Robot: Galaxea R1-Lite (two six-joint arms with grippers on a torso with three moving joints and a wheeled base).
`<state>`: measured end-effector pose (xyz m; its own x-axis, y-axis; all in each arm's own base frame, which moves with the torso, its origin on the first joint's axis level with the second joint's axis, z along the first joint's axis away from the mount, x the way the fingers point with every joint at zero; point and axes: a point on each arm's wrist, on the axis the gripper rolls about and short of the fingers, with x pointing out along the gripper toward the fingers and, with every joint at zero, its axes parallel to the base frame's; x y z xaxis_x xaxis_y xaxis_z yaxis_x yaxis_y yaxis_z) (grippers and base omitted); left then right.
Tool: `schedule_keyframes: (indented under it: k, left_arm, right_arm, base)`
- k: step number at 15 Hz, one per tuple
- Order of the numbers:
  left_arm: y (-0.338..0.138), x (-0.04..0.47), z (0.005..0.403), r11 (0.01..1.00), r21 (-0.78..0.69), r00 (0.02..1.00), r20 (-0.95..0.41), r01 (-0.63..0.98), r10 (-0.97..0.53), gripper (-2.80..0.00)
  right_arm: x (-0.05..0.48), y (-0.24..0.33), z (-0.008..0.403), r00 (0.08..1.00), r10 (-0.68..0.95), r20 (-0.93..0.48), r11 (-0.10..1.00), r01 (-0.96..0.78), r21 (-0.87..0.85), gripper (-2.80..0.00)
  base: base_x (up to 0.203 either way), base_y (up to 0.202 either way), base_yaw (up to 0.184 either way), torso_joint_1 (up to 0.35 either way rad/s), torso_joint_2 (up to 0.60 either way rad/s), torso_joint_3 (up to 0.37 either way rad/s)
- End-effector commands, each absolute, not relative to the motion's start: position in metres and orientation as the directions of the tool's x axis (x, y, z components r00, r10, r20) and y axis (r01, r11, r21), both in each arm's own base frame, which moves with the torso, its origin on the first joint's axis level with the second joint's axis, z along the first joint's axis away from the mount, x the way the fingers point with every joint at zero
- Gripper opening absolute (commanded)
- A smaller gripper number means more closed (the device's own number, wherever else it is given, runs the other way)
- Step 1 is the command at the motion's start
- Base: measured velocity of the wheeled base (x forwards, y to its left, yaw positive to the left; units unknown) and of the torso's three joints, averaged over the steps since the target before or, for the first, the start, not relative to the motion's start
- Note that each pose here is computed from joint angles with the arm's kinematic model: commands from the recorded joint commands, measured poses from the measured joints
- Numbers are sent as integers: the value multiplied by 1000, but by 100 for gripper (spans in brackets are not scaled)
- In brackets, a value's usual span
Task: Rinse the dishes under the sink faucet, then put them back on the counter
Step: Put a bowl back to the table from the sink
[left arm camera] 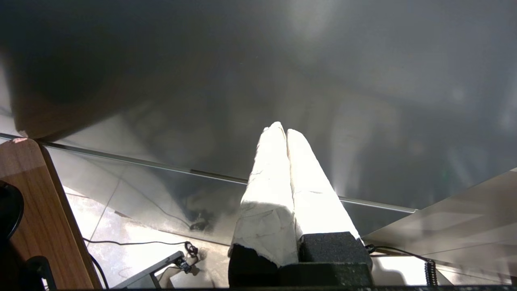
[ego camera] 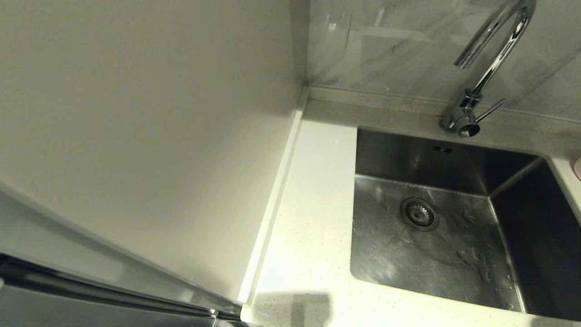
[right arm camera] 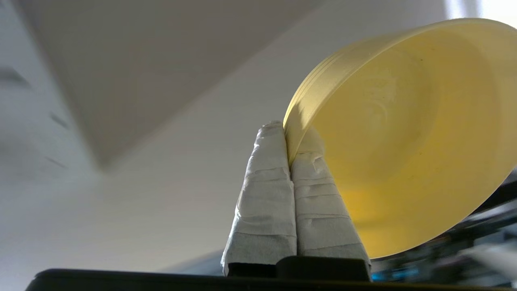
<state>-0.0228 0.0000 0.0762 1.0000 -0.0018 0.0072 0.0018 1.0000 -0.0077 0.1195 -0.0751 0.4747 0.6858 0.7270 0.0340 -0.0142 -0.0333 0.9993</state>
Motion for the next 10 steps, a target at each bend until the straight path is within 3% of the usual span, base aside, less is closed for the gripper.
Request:
schedule_keyframes:
  k: [1, 6, 10]
  left_arm:
    - [0, -23, 75, 1000, -8, 1000, 5, 2, -2, -280]
    - [0, -23, 75, 1000, -8, 1000, 5, 2, -2, -280]
    - [0, -23, 75, 1000, -8, 1000, 5, 2, -2, -280]
  right_arm:
    - [111, -64, 488, 664, 747, 30, -226, 211, 951, -280]
    - [113, -50, 481, 586, 810, 30, -225, 262, 938, -280]
    - [114, -58, 493, 614, 788, 37, -55, 10, 998, -280]
  base:
    - [0, 0, 0, 0, 0, 0]
    - [0, 0, 0, 0, 0, 0]
    - [0, 0, 0, 0, 0, 0]
